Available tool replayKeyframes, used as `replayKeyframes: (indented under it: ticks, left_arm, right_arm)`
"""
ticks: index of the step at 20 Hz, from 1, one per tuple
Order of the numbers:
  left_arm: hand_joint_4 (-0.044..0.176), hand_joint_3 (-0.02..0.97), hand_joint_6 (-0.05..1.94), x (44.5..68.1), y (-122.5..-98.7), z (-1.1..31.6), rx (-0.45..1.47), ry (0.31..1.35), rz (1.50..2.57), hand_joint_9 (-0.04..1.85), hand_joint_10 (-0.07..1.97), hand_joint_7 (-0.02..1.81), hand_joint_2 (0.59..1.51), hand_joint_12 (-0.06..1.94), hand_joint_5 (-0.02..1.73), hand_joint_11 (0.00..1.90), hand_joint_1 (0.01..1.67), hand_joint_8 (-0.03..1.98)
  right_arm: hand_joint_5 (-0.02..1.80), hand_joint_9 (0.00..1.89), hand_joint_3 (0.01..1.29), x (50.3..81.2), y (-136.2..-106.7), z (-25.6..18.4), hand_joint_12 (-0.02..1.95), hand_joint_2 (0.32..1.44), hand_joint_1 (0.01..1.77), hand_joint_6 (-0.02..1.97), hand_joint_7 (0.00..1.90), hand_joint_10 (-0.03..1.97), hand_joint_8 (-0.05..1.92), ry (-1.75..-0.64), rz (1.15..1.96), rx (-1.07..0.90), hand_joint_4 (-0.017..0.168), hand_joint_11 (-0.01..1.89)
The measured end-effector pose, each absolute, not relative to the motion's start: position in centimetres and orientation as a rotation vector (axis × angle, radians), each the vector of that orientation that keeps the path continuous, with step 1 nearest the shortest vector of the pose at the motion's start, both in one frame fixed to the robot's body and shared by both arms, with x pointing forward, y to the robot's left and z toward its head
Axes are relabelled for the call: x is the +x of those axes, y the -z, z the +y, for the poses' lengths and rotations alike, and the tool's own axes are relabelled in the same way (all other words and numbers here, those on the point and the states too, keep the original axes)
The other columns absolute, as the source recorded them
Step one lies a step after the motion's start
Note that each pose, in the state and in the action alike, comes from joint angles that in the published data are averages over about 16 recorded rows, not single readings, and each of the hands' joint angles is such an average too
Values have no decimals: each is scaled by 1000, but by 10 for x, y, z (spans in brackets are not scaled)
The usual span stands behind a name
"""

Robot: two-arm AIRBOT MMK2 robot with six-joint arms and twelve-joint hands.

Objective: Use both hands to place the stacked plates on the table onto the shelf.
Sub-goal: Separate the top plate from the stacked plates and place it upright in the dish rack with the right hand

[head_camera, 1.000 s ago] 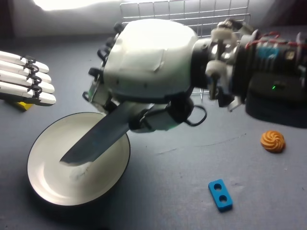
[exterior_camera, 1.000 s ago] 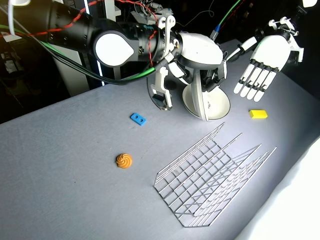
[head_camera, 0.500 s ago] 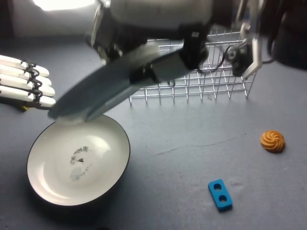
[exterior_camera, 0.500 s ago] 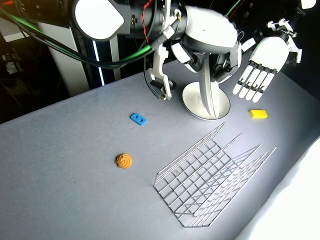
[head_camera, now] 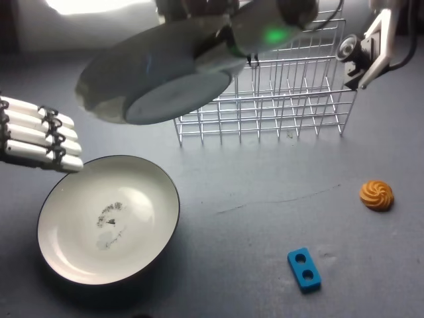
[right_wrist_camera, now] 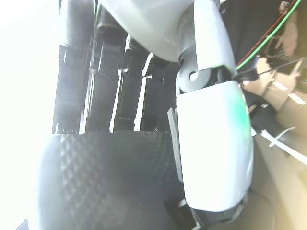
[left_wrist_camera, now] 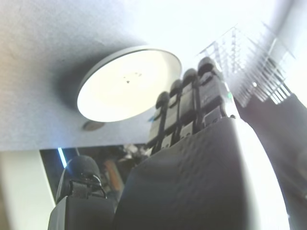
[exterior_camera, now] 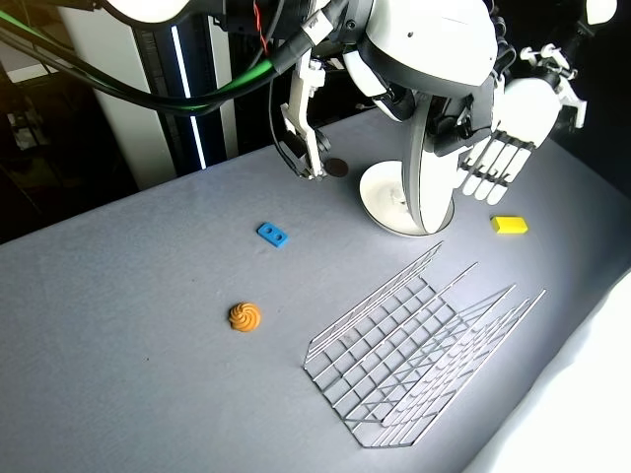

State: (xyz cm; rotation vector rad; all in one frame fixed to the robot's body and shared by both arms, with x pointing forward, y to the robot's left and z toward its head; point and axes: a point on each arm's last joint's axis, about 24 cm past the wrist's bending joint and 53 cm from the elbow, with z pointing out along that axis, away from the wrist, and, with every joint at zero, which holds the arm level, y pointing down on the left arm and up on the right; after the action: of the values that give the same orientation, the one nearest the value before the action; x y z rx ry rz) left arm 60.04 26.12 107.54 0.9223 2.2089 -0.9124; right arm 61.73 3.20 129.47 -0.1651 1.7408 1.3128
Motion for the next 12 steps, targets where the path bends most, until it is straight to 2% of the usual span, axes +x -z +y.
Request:
replayKeyframes:
  ticks: [4, 12]
  left_arm:
    - [2, 13, 16, 596, -1066, 260, 926, 912, 2233, 28, 12, 37, 1114, 12, 37, 20, 23, 11]
    - [1, 13, 16, 589, -1052, 260, 929, 907, 2274, 36, 12, 43, 1117, 12, 44, 23, 23, 11]
  right_arm:
    - [981, 1399, 14, 632, -1301, 16, 1210, 982, 1219, 812, 1172, -6, 711, -1330, 1743, -73, -4, 895]
    - [968, 1387, 13, 657, -1322, -13, 1214, 984, 1226, 815, 1161, -7, 716, -1372, 1672, 23, -4, 890]
